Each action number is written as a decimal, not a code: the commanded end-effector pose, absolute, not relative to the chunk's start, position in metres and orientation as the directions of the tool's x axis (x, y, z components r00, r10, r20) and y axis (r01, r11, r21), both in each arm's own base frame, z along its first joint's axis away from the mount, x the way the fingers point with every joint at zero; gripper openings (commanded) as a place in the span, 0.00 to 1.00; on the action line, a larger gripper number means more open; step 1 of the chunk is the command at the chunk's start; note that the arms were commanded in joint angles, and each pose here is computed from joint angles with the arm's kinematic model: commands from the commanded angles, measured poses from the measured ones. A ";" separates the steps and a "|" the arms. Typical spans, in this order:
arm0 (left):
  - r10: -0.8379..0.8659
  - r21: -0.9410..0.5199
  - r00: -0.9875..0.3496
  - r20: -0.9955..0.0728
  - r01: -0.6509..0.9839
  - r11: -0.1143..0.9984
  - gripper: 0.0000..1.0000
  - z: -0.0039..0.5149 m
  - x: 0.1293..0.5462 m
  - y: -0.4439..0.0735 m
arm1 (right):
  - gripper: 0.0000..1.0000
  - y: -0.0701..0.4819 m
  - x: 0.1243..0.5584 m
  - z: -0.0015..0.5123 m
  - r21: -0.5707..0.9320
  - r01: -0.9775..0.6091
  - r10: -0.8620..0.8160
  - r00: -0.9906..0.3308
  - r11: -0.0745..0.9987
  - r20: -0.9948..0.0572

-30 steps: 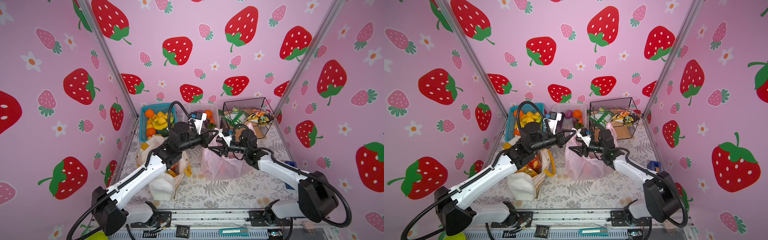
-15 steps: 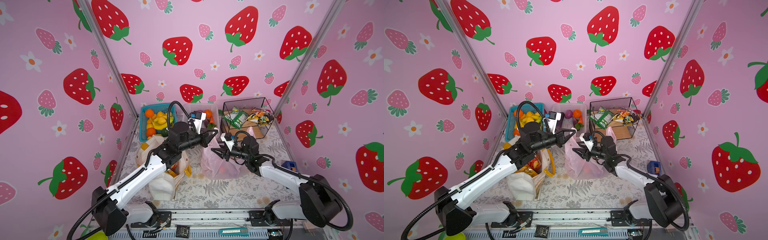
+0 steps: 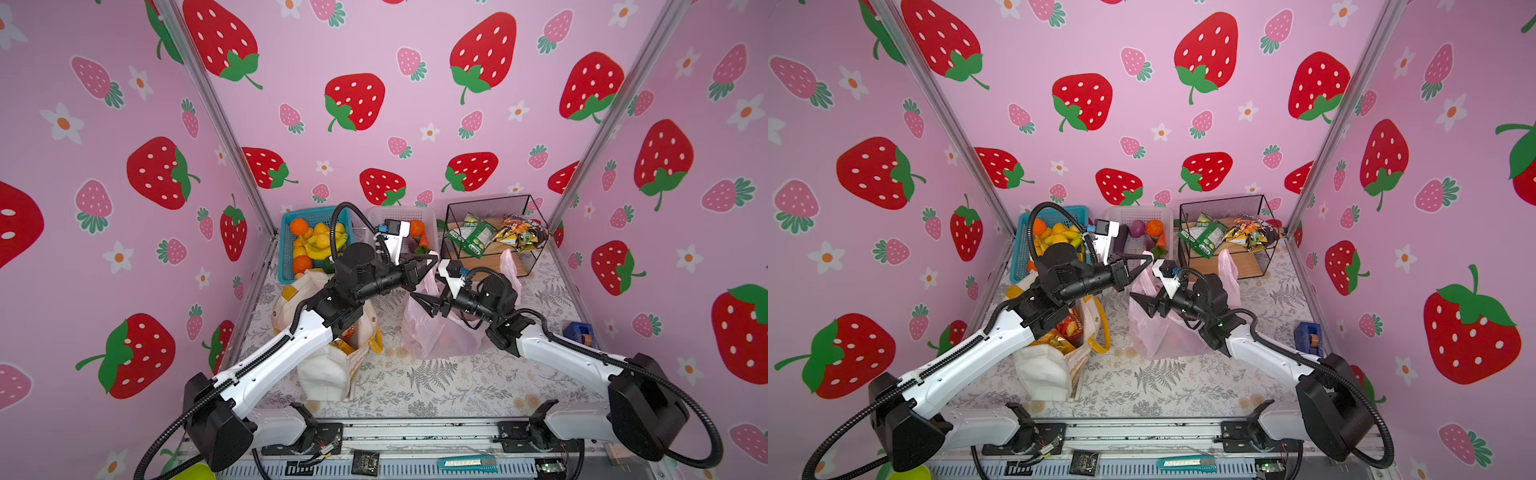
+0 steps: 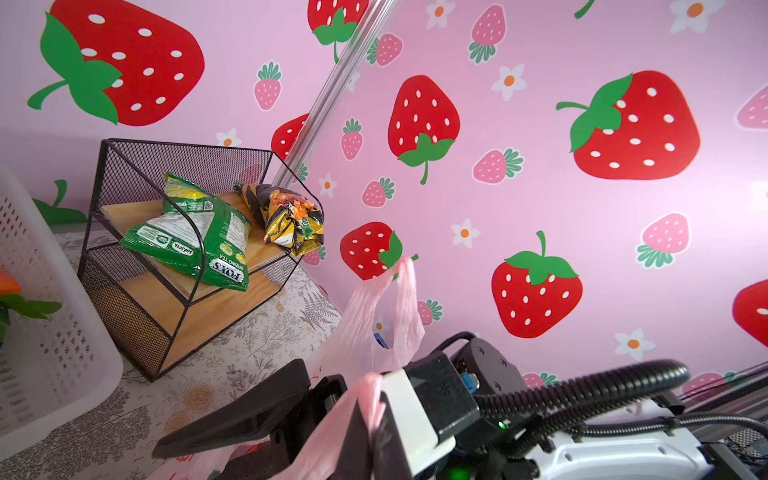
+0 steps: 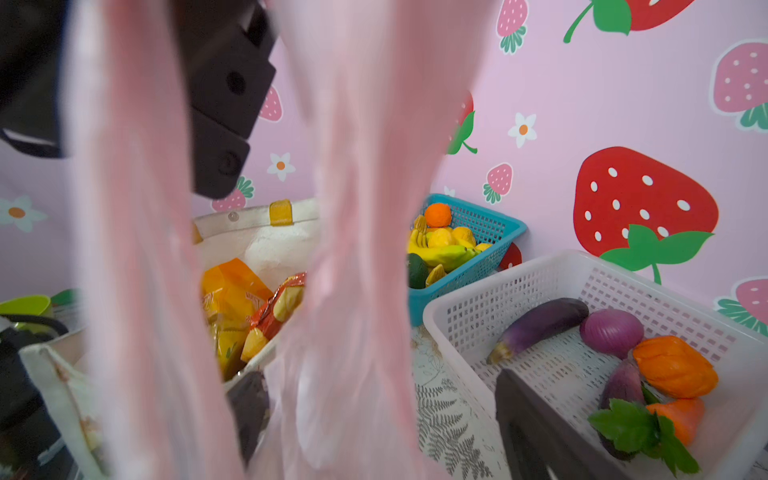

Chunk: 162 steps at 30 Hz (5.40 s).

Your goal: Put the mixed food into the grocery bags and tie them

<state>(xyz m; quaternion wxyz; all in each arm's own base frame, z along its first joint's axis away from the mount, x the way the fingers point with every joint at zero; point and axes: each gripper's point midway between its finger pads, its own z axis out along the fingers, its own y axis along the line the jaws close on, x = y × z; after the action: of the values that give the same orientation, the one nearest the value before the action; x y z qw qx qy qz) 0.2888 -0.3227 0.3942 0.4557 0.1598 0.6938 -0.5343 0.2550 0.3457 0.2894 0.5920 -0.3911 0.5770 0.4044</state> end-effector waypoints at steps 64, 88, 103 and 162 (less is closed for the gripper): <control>-0.289 -0.588 -0.513 -0.808 0.713 0.382 0.00 0.406 0.293 -0.315 | 0.13 0.319 0.273 0.230 0.038 -0.949 -0.152 -0.090 0.313 -0.984; -0.317 -0.594 -0.505 -0.803 0.630 0.501 0.00 0.398 0.356 -0.276 | 0.89 0.227 0.236 0.381 -0.030 -0.782 -0.104 -0.044 0.623 -0.994; -0.321 -0.607 -0.521 -0.791 0.604 0.516 0.00 0.388 0.366 -0.265 | 0.90 0.137 0.277 0.321 0.114 -0.539 0.019 -0.180 0.834 -0.983; 0.243 0.054 0.052 -0.969 0.999 0.004 0.43 0.408 0.291 -0.419 | 0.00 0.194 0.240 0.285 0.032 -0.867 0.050 -0.008 0.497 -0.999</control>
<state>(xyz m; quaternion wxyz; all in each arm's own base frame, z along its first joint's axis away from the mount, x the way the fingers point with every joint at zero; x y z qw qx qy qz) 0.3009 -0.4189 0.3867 0.4468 0.5621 0.5703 -0.3991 0.2395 0.1955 0.2819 0.6062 -0.3322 0.6136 0.3817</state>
